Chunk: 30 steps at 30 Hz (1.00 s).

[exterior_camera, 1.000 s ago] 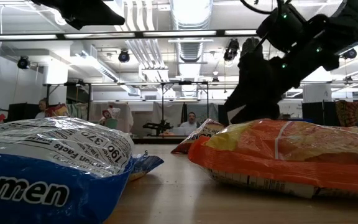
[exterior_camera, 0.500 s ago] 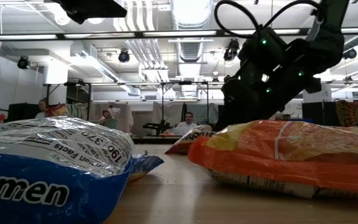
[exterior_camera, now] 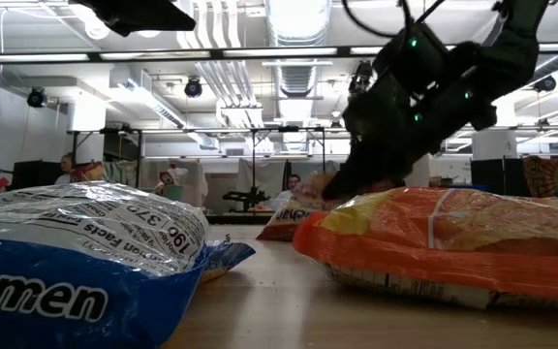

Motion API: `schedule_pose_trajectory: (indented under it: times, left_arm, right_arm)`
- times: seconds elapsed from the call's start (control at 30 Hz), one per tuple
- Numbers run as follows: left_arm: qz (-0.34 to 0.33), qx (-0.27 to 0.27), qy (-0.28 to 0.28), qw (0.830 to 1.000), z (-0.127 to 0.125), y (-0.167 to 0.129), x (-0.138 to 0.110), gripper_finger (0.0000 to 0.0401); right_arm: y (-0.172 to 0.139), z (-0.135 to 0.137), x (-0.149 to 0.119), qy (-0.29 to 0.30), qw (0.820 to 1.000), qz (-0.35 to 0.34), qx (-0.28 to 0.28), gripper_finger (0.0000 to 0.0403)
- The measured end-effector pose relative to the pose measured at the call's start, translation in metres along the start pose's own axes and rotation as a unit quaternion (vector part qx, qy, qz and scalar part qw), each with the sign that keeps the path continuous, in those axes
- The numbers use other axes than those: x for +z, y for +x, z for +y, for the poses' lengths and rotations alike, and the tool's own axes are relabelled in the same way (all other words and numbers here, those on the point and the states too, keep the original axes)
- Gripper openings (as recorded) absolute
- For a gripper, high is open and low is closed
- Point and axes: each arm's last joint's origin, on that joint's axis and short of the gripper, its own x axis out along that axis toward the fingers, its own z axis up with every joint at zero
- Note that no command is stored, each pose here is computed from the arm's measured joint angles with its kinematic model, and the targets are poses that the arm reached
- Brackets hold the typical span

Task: Sort Maruchan noodles
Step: Put the red noodle into the green bin

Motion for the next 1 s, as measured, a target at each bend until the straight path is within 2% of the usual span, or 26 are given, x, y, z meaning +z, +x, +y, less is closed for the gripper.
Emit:
schedule_pose_trajectory:
  times: [0.13, 0.33, 0.53, 0.67, 0.77, 0.87, 1.0]
  left_arm:
    - [0.008, 0.020, 0.022, 1.000, 0.011, -0.011, 0.002, 0.0000]
    - [-0.033, 0.042, -0.009, 0.999, 0.043, -0.043, 0.013, 0.0000]
    - [-0.075, 0.048, -0.022, 0.996, 0.065, -0.067, 0.011, 0.0000]
    - [-0.084, 0.062, -0.019, 0.994, 0.073, -0.075, 0.001, 0.0000]
    - [-0.083, 0.092, -0.021, 0.992, 0.078, -0.079, -0.005, 0.0000]
    - [-0.083, 0.117, -0.030, 0.989, 0.082, -0.083, -0.010, 0.0000]
    - [-0.083, 0.118, -0.030, 0.989, 0.083, -0.083, -0.018, 0.0000]
  right_arm:
    - [-0.011, 0.007, 0.012, -0.001, 0.999, -0.028, 0.016, 0.0013]
    - [-0.023, 0.017, 0.033, -0.012, 0.995, -0.090, 0.040, 0.0011]
    - [-0.019, 0.035, 0.068, -0.048, 0.987, -0.152, 0.039, 0.0010]
    - [-0.013, 0.046, 0.095, -0.055, 0.978, -0.201, 0.007, 0.0010]
    - [-0.008, 0.054, 0.114, -0.069, 0.972, -0.224, -0.029, 0.0011]
    - [-0.001, 0.061, 0.133, -0.089, 0.968, -0.220, -0.082, 0.0011]
    - [0.013, 0.068, 0.153, -0.104, 0.963, -0.200, -0.151, 0.0012]
